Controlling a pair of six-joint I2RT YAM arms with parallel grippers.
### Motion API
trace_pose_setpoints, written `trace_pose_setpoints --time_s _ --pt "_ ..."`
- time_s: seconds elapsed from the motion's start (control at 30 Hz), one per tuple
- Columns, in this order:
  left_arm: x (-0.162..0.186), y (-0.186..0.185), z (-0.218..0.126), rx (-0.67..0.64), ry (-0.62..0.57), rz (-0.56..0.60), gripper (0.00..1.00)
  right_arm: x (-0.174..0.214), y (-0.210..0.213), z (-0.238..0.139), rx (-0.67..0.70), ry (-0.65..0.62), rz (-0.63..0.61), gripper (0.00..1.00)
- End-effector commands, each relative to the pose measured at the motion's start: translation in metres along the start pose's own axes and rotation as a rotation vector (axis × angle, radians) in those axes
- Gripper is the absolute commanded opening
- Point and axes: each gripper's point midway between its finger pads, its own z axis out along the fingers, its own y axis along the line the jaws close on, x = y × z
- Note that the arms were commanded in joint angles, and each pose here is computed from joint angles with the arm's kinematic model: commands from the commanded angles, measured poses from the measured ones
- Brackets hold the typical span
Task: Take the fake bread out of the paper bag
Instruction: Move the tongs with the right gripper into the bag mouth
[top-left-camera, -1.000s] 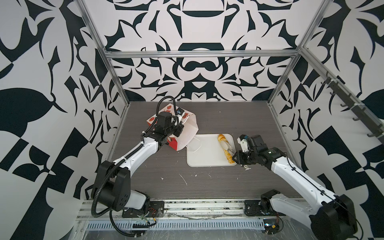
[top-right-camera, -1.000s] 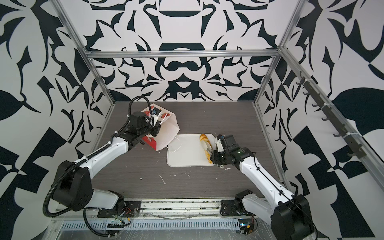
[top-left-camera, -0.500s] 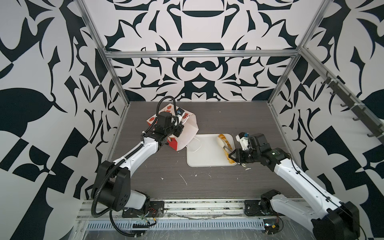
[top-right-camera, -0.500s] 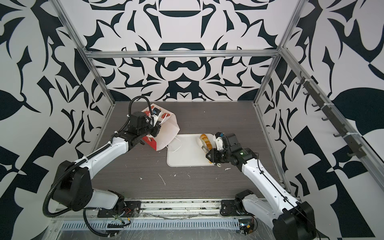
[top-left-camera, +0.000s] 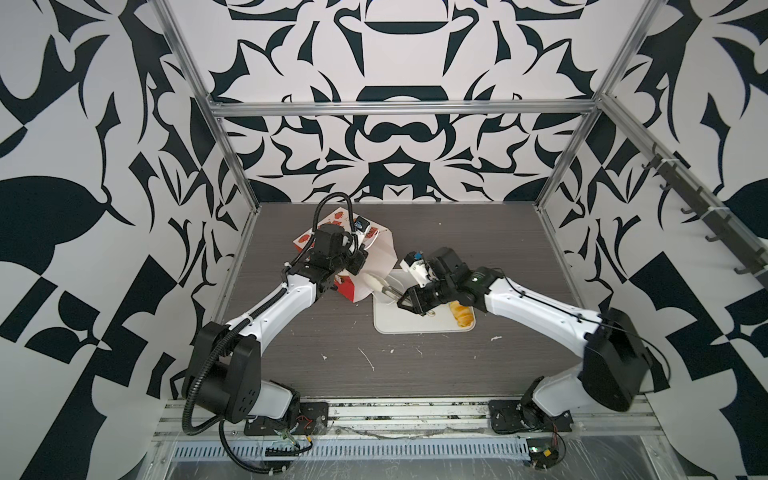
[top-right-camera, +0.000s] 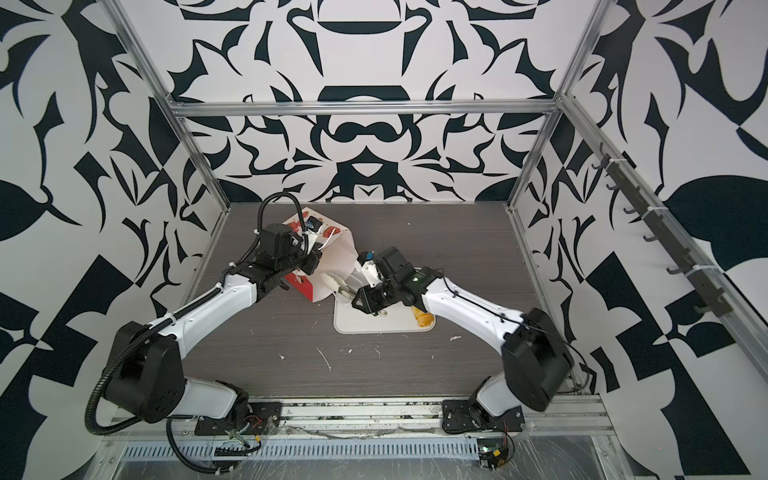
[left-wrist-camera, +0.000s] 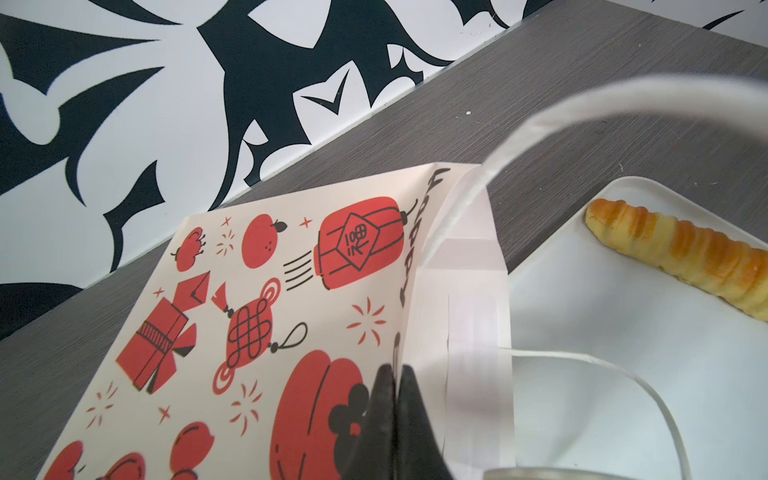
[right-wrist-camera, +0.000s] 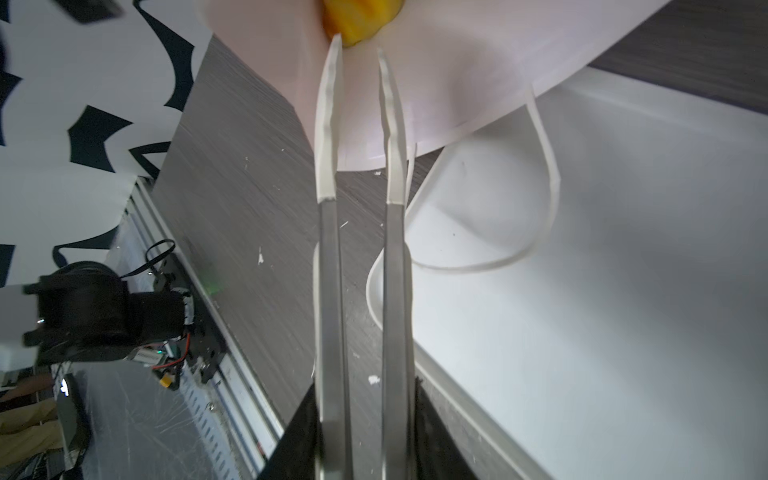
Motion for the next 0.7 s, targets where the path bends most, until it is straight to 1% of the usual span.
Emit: trace_pose_setpoints --time_s 0.0,0.1,0.2,0.5,0.67 --pt "-0.014 -0.002 -0.008 0.005 -0.019 0.013 0.0 -0.043 0.008 -0.002 -0.009 -0.121 -0.074 0.35" --pt "-0.014 -0.002 -0.009 0.0 -0.017 0.021 0.0 -0.054 0.001 0.004 0.014 -0.148 -0.082 0.38" --pt "-0.015 -0.003 -0.008 0.007 -0.01 0.02 0.0 -0.064 -0.009 0.007 0.08 -0.162 -0.144 0.4" --pt "-0.014 -0.01 -0.004 0.055 0.03 0.004 0.0 -0.079 -0.048 0.014 0.329 -0.199 -0.423 0.42" --pt "-0.015 -0.011 -0.004 0.065 0.035 0.004 0.0 -0.086 -0.057 0.019 0.39 -0.2 -0.54 0.44"
